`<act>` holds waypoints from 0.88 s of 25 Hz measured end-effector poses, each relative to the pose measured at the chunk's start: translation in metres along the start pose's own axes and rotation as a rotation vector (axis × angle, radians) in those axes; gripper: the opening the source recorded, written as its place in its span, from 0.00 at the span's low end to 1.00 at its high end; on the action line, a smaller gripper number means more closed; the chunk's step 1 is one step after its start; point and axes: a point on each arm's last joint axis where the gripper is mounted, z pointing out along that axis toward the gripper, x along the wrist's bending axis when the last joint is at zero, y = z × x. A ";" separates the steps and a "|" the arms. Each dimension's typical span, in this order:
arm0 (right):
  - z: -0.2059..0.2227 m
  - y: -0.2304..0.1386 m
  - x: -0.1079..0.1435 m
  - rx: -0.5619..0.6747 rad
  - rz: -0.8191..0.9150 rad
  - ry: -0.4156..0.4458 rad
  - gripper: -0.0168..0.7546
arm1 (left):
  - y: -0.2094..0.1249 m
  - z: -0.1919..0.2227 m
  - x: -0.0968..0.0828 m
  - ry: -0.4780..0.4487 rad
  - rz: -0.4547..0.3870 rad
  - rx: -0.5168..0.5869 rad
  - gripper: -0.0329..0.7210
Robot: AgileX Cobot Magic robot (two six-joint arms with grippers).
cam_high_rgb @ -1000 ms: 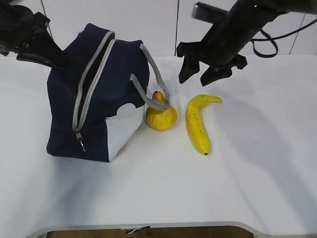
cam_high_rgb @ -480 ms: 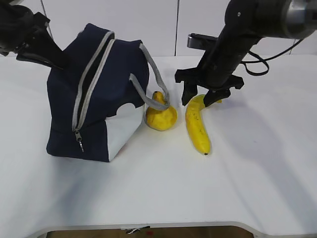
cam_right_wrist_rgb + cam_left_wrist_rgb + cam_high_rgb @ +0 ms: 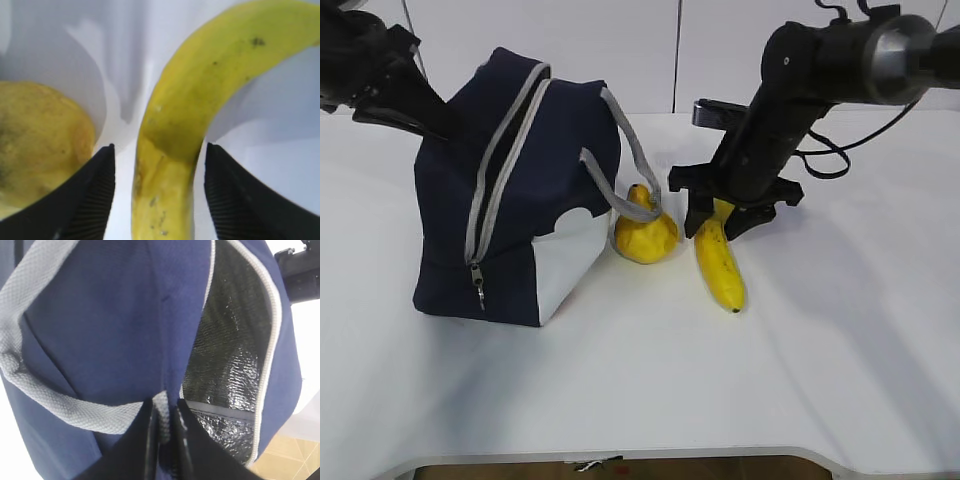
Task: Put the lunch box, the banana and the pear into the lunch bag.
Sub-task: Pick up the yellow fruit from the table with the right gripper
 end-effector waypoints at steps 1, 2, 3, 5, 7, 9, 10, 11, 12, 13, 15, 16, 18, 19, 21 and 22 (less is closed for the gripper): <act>0.001 0.000 0.000 0.002 0.000 -0.001 0.62 | 0.000 0.000 0.000 0.000 0.000 0.000 0.08; 0.002 0.000 0.000 0.004 0.001 -0.001 0.59 | 0.000 0.000 0.000 0.000 0.000 0.000 0.08; 0.004 -0.001 -0.001 0.009 0.002 -0.002 0.55 | 0.000 0.000 0.000 0.000 0.000 0.000 0.08; 0.005 -0.001 -0.001 0.012 0.002 -0.003 0.48 | 0.000 0.000 0.000 0.000 0.000 0.000 0.08; 0.005 -0.001 -0.001 0.012 0.002 -0.003 0.41 | 0.000 0.000 0.000 0.000 0.000 0.000 0.08; 0.005 -0.001 -0.001 0.018 0.001 -0.005 0.39 | 0.000 0.000 0.000 0.000 0.000 0.000 0.08; 0.004 -0.001 -0.001 0.022 0.000 -0.005 0.38 | 0.000 0.000 0.000 0.000 0.000 0.000 0.08; 0.003 -0.002 -0.001 0.040 -0.008 -0.008 0.38 | 0.000 0.000 0.000 0.000 -0.002 0.000 0.08; 0.001 -0.002 -0.001 0.056 -0.023 -0.012 0.38 | 0.000 0.000 0.000 0.000 -0.002 0.000 0.08; -0.004 -0.001 0.001 0.074 -0.043 -0.010 0.38 | 0.000 0.000 0.000 0.000 -0.002 0.000 0.08; -0.017 0.003 0.005 0.094 -0.081 -0.007 0.38 | 0.000 0.000 0.000 0.000 -0.002 0.000 0.08; -0.026 0.008 0.008 0.083 -0.097 -0.002 0.38 | 0.000 0.000 0.000 0.000 -0.002 0.000 0.08; -0.045 0.017 0.015 0.052 -0.126 0.009 0.38 | 0.000 0.000 0.000 0.000 -0.002 0.000 0.08; -0.055 0.023 0.019 0.022 -0.140 0.015 0.38 | 0.000 0.000 0.000 0.000 -0.002 0.000 0.08; -0.083 0.037 0.028 -0.084 -0.167 0.036 0.38 | 0.000 0.000 0.000 0.000 -0.002 0.000 0.08; -0.093 0.041 0.033 -0.120 -0.170 0.057 0.38 | 0.000 0.000 0.000 0.000 -0.002 0.000 0.08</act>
